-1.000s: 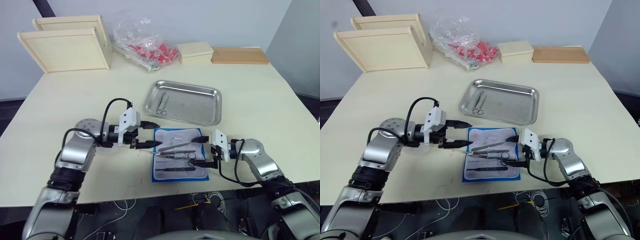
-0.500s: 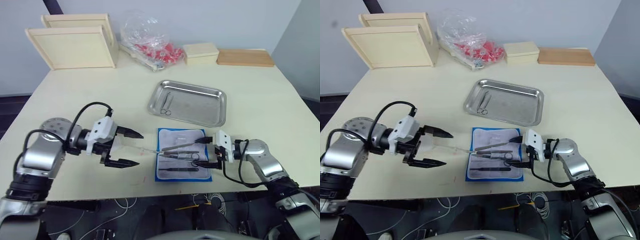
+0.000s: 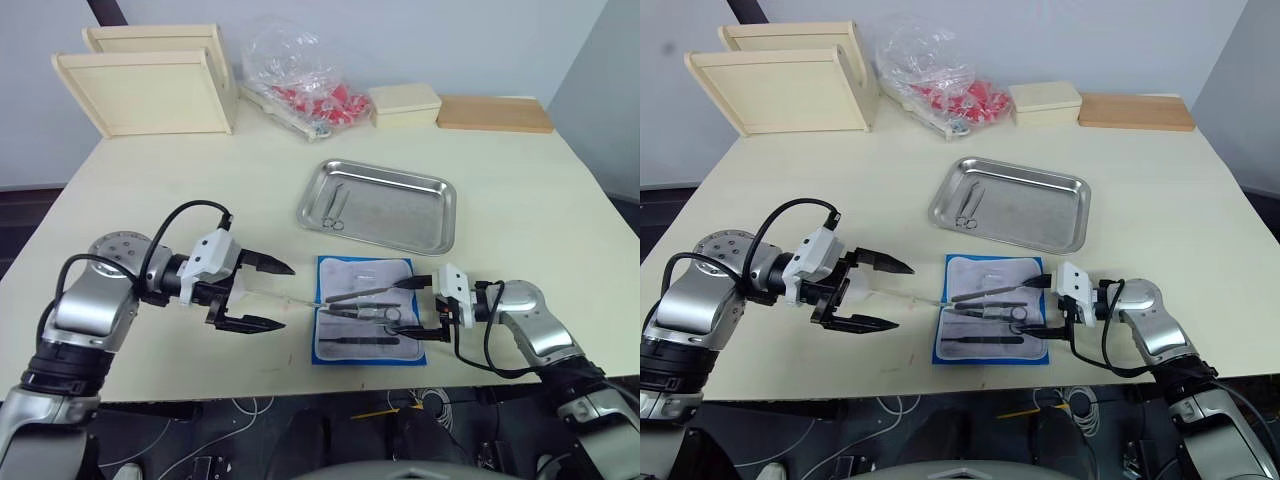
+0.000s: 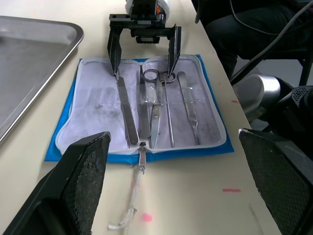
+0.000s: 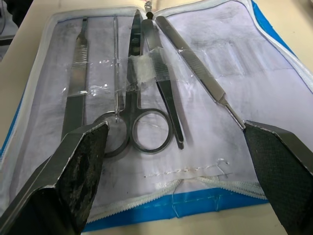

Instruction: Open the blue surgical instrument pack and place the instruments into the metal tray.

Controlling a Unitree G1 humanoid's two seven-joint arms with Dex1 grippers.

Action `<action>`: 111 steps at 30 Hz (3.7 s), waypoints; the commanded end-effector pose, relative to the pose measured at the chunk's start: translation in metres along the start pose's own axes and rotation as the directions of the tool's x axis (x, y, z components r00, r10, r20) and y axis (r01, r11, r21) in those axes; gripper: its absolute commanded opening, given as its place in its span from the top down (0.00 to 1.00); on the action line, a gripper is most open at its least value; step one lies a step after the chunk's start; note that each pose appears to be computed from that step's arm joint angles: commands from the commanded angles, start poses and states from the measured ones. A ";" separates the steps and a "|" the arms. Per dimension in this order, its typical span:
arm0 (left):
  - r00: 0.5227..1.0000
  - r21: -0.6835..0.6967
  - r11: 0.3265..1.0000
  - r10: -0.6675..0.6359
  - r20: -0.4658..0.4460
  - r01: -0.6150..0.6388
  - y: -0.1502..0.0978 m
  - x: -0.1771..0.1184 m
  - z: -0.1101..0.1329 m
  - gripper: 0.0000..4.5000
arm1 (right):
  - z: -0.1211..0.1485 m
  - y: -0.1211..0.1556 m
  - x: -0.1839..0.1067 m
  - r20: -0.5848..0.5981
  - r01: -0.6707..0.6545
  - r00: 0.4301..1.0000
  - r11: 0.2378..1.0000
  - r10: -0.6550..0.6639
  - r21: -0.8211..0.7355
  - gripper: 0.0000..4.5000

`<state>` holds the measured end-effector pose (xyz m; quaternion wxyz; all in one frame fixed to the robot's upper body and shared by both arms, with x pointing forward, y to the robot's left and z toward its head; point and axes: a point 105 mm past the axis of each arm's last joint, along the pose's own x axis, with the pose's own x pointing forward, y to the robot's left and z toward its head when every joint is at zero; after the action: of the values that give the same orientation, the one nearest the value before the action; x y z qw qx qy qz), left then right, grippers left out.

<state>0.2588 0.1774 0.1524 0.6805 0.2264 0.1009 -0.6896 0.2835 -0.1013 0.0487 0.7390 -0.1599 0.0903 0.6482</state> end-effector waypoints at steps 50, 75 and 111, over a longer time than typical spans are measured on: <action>0.991 -0.013 0.999 0.044 -0.130 -0.046 0.039 0.093 -0.059 0.68 | -0.055 0.028 0.010 -0.141 -0.044 0.988 0.989 0.065 0.144 0.00; 0.965 0.048 0.999 0.028 -0.259 -0.016 0.043 0.083 -0.034 1.00 | -0.057 0.028 0.014 -0.150 -0.045 0.986 0.988 0.067 0.148 0.00; 0.892 0.028 0.994 0.105 -0.440 -0.104 0.036 0.013 -0.018 1.00 | -0.057 0.027 0.024 -0.138 -0.050 0.988 0.988 0.070 0.146 0.00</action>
<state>0.2992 0.1697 0.1231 0.6718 0.3733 0.2550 -0.5868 0.2863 -0.0837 0.0449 0.7398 -0.1384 0.0645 0.6552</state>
